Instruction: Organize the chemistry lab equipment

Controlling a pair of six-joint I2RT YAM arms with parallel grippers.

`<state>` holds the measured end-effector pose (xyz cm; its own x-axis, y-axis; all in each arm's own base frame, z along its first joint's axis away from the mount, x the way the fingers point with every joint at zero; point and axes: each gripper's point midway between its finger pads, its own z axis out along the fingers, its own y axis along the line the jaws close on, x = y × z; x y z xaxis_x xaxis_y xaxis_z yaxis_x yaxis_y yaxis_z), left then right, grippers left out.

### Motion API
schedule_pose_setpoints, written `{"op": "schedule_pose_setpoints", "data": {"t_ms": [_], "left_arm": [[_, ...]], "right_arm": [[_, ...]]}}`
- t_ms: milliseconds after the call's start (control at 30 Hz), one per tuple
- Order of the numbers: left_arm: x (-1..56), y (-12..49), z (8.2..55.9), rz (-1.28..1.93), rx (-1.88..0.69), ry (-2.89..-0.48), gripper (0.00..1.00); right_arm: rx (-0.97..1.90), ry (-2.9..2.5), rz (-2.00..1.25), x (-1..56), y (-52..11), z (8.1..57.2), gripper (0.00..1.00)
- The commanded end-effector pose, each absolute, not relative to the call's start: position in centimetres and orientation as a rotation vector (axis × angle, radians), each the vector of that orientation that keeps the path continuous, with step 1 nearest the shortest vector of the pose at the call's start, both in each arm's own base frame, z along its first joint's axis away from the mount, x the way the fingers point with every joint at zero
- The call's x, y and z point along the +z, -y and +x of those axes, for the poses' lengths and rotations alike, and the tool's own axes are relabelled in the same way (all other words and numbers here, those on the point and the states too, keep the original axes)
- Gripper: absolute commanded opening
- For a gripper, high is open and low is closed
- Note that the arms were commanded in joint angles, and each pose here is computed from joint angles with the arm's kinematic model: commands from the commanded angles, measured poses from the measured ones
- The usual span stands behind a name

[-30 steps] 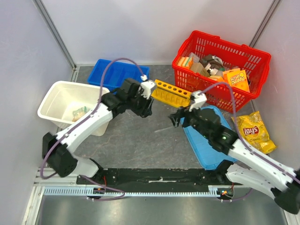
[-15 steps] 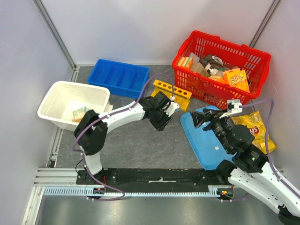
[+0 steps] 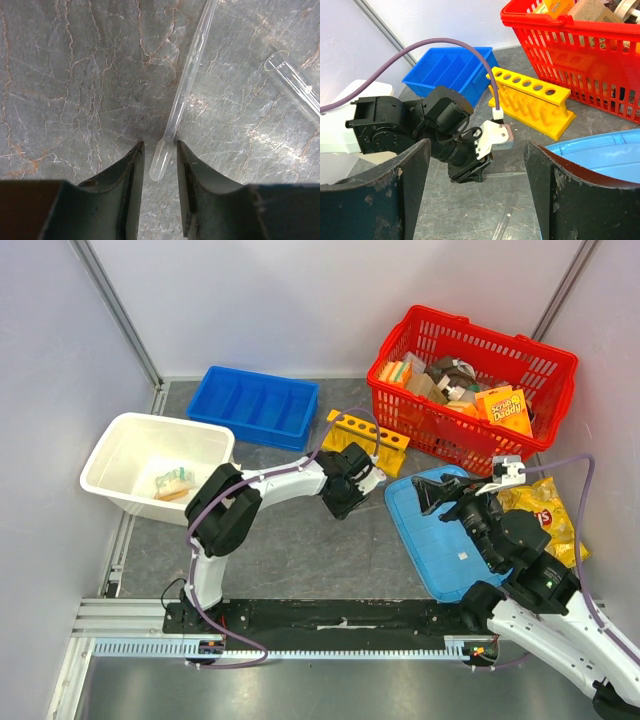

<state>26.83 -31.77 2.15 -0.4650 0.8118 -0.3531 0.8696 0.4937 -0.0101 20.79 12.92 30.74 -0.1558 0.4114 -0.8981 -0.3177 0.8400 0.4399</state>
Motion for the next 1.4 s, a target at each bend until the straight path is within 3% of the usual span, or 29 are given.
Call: {"op": "schedule_pose_setpoints", "data": {"t_ms": [0, 200, 367, 633, 900, 1133, 1367], "left_arm": [[2.6, 32.9, 28.3, 1.444, -0.260, -2.357, 0.35], [2.5, 30.8, 27.6, 1.391, -0.171, -2.439, 0.10], [6.2, 29.1, 27.3, 1.275, -0.137, -2.421, 0.02], [12.9, 24.6, 28.5, 0.908, -0.074, -2.432, 0.02], [20.3, 21.0, 38.4, 0.462, 0.027, -2.330, 0.02], [21.4, 20.0, 46.1, 0.303, 0.036, -2.315, 0.02], [17.8, 20.0, 50.9, 0.280, 0.088, -2.343, 0.02]], "right_arm": [[0.632, -1.573, 0.094, 32.4, -12.3, 20.7, 0.82], [0.613, -1.589, 0.092, 32.1, -12.5, 21.1, 0.83], [0.594, -1.607, 0.082, 31.4, -12.8, 21.5, 0.85], [0.580, -1.619, 0.071, 30.9, -12.8, 21.5, 0.86], [0.498, -1.675, -0.021, 29.8, -13.5, 22.3, 0.88], [0.521, -1.721, -0.023, 28.3, -14.6, 22.6, 0.88], [0.510, -1.758, -0.088, 27.6, -15.9, 23.2, 0.91]]}}
